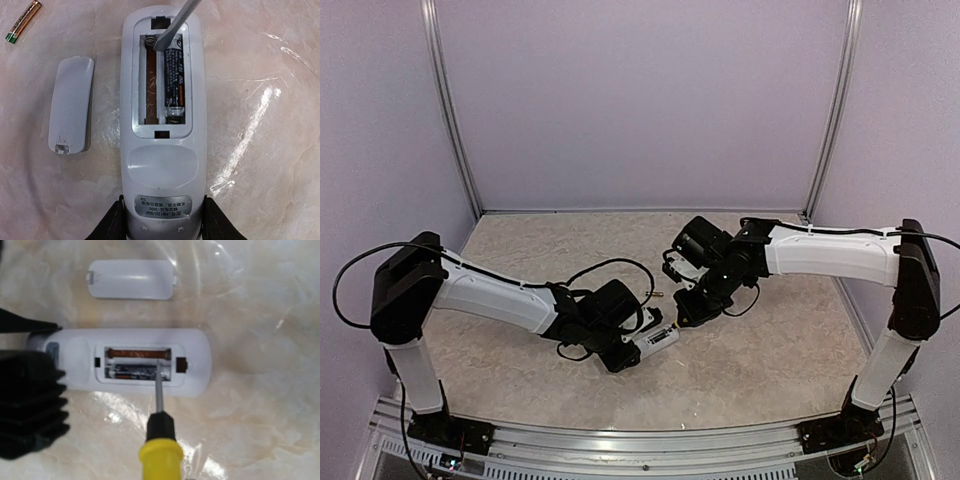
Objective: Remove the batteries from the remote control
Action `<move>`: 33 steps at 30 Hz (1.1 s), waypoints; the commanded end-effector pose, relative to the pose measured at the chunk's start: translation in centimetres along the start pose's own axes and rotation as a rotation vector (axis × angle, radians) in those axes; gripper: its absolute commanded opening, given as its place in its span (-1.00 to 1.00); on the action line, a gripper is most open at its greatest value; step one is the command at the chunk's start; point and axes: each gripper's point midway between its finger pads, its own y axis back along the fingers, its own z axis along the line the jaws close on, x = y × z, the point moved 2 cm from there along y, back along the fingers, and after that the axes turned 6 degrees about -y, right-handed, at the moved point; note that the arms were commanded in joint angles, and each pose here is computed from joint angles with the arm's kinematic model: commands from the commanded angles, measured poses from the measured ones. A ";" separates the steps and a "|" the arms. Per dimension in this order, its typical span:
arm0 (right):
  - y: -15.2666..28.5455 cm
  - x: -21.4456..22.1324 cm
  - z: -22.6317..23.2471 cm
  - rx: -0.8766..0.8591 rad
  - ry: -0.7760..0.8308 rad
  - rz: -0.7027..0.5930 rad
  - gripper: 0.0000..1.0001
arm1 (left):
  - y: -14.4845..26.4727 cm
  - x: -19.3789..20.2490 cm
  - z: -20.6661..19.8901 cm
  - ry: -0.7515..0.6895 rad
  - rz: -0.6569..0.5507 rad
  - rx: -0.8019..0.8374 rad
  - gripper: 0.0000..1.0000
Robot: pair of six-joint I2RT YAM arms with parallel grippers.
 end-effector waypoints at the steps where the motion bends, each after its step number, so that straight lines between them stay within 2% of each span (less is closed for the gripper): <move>1: -1.1 0.8 -0.3 -0.018 0.040 0.047 -1.00 | -0.8 1.7 -0.1 -0.078 0.050 -0.037 -0.66; 8: 0.2 1.8 -0.2 -0.130 0.156 0.114 -1.00 | -0.4 3.0 0.3 -0.248 0.060 -0.074 -0.74; 12: 0.9 2.3 -0.4 -0.156 0.217 0.133 -1.00 | 0.4 2.8 1.5 -0.315 0.069 -0.177 -0.74; 18: -0.2 3.0 -0.7 -0.168 0.293 0.204 -1.00 | 1.0 2.2 1.9 -0.445 0.093 -0.317 -0.80; 23: -0.9 2.8 -0.5 -0.182 0.318 0.228 -1.00 | 0.6 2.4 1.6 -0.513 0.112 -0.340 -0.81; 28: -0.2 0.8 -0.6 -0.136 0.371 0.139 -1.00 | 0.5 2.3 1.6 -0.534 0.116 -0.351 -0.81; 33: 2.1 -1.0 0.8 -0.182 0.427 0.025 -1.00 | 0.4 2.3 1.3 -0.553 0.104 -0.337 -0.81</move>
